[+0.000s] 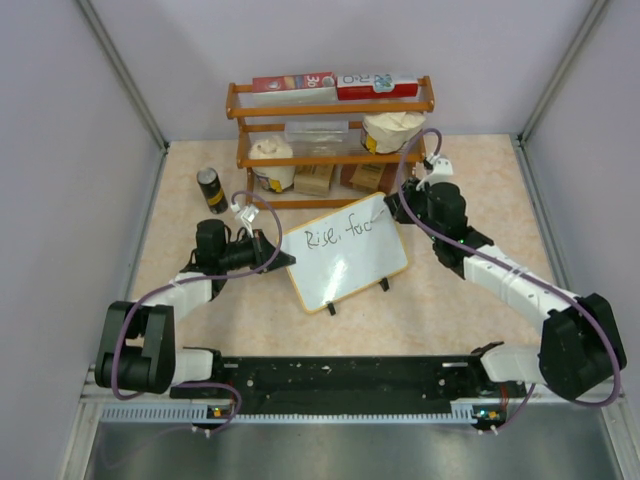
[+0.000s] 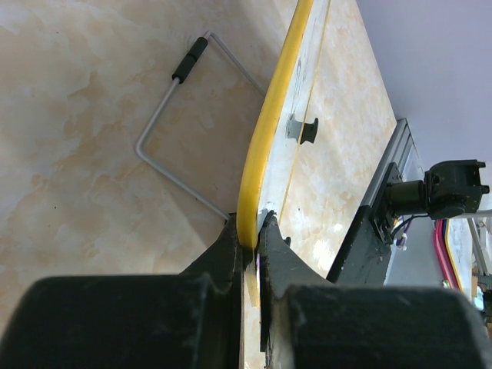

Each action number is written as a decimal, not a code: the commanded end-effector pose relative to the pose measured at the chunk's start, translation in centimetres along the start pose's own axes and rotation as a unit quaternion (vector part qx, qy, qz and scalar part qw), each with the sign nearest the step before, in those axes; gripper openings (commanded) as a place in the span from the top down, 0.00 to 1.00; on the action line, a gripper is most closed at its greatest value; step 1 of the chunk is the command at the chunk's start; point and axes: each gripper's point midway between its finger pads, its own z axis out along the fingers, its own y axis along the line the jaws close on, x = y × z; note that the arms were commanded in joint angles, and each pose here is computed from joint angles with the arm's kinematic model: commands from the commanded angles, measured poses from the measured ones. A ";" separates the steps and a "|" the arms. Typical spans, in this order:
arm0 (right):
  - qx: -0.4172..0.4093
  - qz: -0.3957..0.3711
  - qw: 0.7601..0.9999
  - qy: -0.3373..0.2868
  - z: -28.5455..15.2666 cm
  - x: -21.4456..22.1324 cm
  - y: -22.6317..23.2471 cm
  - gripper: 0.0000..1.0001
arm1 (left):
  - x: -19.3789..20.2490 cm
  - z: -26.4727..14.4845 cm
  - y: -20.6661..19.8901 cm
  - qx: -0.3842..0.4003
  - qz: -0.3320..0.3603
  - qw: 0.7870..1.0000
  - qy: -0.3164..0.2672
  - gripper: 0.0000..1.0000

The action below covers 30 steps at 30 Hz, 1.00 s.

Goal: Write a sentence on the whiteboard
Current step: Write on the whiteboard with the whiteboard.

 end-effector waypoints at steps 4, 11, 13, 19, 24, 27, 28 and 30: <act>-0.004 0.001 1.000 -0.025 1.1 -1.8 0.3 1.00 | 0.6 -0.3 4.4 -0.101 0.039 0.994 -0.013 1.00; 0.017 -0.001 1.000 -0.024 1.1 -1.7 -0.7 1.00 | 0.7 -0.3 4.4 -0.100 0.039 0.994 -0.013 1.00; 0.024 0.001 0.999 -0.026 1.1 -1.8 -1.1 1.00 | 0.7 -0.3 4.4 -0.099 0.039 0.994 -0.012 1.00; 0.033 0.004 0.999 -0.036 0.8 -2.6 -1.7 1.00 | 0.6 -0.3 4.4 -0.101 0.039 0.994 -0.013 1.00; 0.033 0.003 0.999 -0.039 1.0 -3.0 -1.6 1.00 | 0.6 -0.3 4.5 -0.101 0.038 0.994 -0.012 1.00; 0.027 0.005 0.999 -0.043 1.2 -3.5 -1.2 1.00 | 0.6 -0.3 4.5 -0.101 0.038 0.994 -0.012 1.00; 0.025 0.006 0.999 -0.045 1.3 -3.7 -1.1 1.00 | 0.6 -0.3 4.5 -0.102 0.039 0.994 -0.013 1.00; 0.021 0.007 0.999 -0.048 1.2 -4.0 -0.8 1.00 | 0.6 -0.3 4.5 -0.102 0.038 0.994 -0.013 1.00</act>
